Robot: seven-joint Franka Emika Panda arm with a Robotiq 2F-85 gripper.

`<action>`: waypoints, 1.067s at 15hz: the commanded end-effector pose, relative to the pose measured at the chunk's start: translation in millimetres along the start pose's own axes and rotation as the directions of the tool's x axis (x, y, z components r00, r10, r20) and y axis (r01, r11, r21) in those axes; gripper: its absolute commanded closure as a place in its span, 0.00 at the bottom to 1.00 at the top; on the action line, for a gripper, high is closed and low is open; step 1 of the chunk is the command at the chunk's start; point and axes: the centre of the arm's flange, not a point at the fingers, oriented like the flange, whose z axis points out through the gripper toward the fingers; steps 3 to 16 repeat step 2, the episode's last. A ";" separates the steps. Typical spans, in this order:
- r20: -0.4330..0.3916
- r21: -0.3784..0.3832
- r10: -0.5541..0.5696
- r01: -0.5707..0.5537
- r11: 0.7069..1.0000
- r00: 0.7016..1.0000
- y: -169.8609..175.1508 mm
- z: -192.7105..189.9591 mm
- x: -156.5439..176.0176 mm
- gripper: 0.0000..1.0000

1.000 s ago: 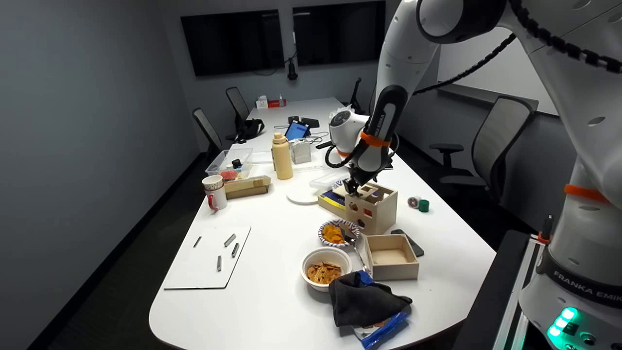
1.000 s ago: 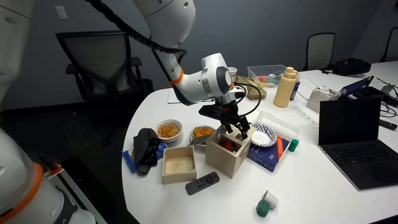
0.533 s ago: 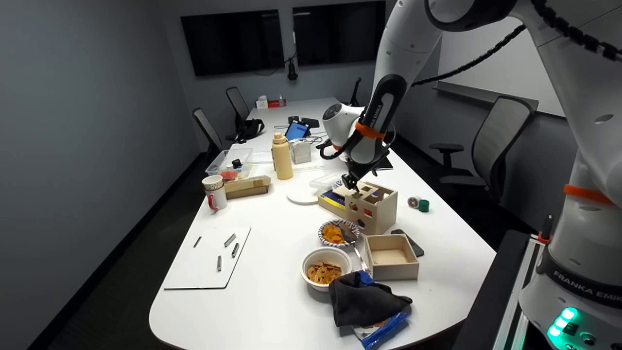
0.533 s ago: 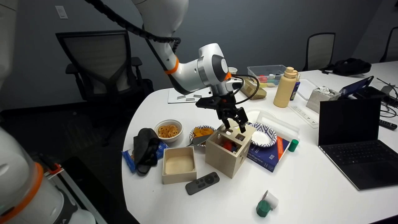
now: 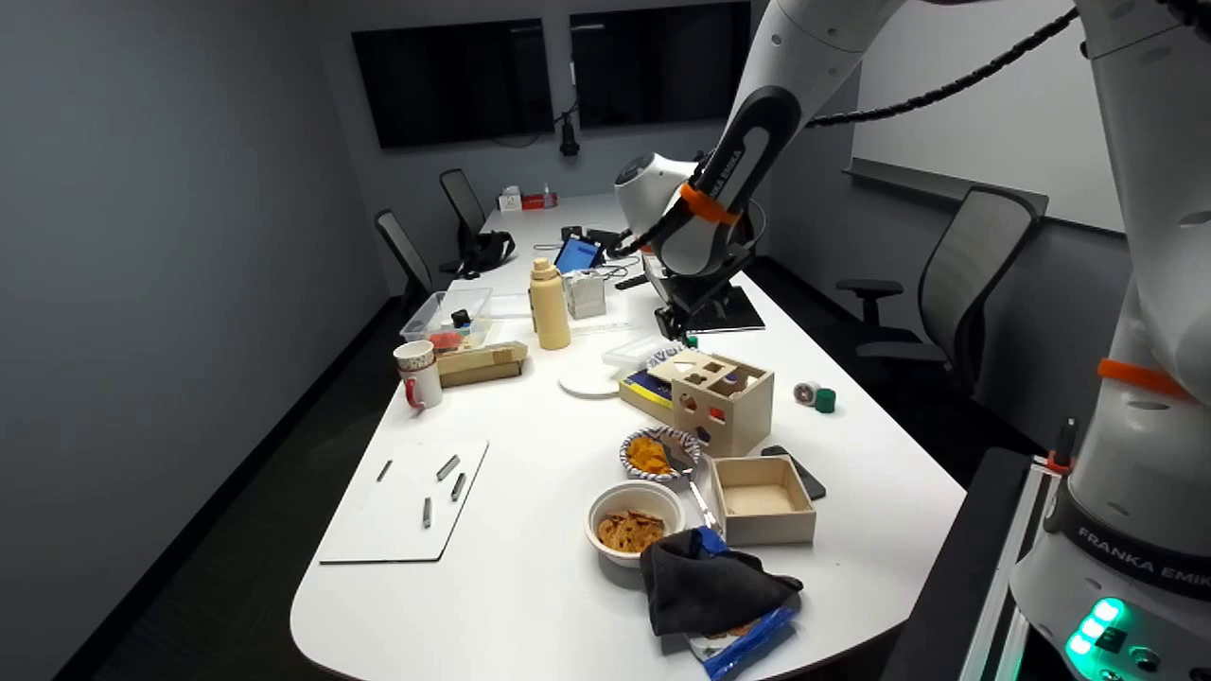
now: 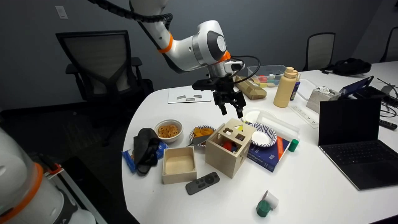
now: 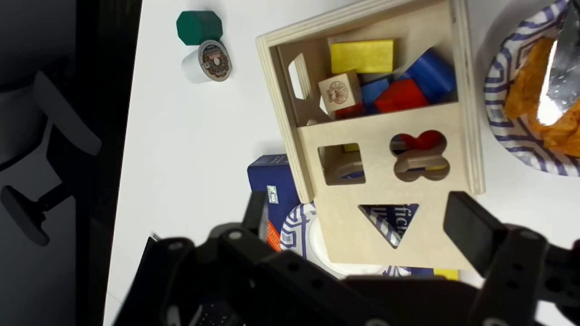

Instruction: Slide open the top of the toy box

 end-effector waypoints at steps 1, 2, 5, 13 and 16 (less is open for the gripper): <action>0.024 0.031 -0.012 0.011 0.999 1.000 8.6 -19.9 -5.2 0.00; 0.023 0.037 -0.018 0.017 0.999 1.000 9.1 -21.5 -5.9 0.00; 0.023 0.037 -0.018 0.017 0.999 1.000 9.1 -21.5 -5.9 0.00; 0.023 0.037 -0.018 0.017 0.999 1.000 9.1 -21.5 -5.9 0.00; 0.023 0.037 -0.018 0.017 0.999 1.000 9.1 -21.5 -5.9 0.00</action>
